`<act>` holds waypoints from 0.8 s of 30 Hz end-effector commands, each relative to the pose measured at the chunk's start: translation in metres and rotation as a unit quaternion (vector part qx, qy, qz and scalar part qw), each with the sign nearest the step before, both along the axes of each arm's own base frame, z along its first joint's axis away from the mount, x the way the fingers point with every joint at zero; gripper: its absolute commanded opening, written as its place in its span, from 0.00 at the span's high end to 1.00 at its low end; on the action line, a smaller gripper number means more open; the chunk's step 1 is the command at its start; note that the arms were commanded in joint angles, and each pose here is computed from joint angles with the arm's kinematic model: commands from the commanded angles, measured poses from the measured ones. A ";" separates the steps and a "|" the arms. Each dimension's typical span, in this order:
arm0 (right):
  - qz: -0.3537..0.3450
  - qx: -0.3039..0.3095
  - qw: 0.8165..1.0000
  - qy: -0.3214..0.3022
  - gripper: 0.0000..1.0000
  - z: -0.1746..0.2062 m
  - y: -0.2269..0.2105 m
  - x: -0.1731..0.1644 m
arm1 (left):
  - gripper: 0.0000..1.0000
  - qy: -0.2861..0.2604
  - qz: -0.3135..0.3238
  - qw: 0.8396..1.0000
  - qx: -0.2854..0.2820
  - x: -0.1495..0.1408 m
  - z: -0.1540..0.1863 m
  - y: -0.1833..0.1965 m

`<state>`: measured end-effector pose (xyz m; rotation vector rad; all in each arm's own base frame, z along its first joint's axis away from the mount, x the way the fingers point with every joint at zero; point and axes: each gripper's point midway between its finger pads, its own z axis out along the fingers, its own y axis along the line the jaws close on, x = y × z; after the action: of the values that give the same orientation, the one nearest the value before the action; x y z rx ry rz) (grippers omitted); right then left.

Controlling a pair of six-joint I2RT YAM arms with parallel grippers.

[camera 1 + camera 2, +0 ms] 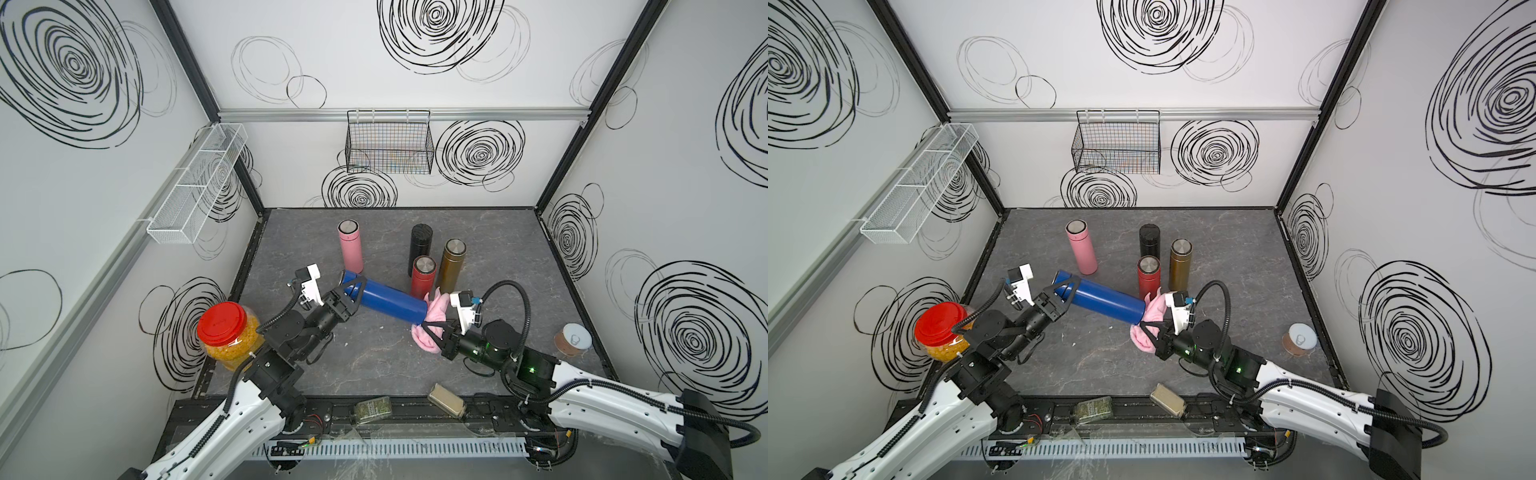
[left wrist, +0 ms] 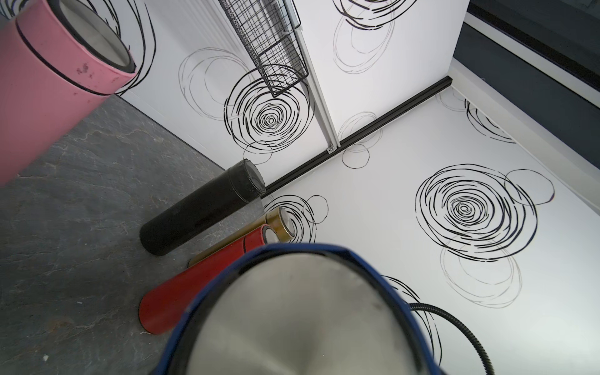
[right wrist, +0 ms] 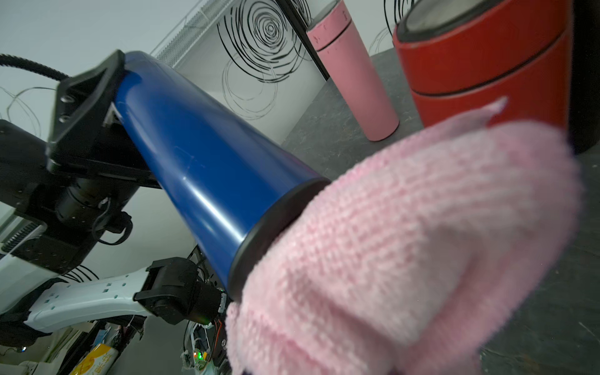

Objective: Wipe the surface of the thermos
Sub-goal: Wipe the dirt from the surface of the thermos.

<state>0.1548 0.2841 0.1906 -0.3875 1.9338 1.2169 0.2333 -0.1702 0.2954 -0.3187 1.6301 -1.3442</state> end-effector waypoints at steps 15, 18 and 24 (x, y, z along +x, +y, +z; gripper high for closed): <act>0.140 0.004 0.988 -0.058 1.00 0.033 0.044 -0.063 | 1.00 -0.027 0.018 0.999 -0.026 0.001 0.024 0.008; 0.166 -0.005 0.983 -0.084 1.00 0.048 0.072 -0.071 | 1.00 -0.023 0.021 0.999 -0.026 0.003 0.022 0.008; 0.107 -0.073 0.987 -0.099 1.00 0.053 0.131 -0.033 | 1.00 -0.022 0.019 0.999 -0.027 0.004 0.020 0.005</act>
<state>0.1015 0.4003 0.2396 -0.8083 1.8578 1.2575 0.2394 -0.1681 0.2778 -0.3599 1.6912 -1.2888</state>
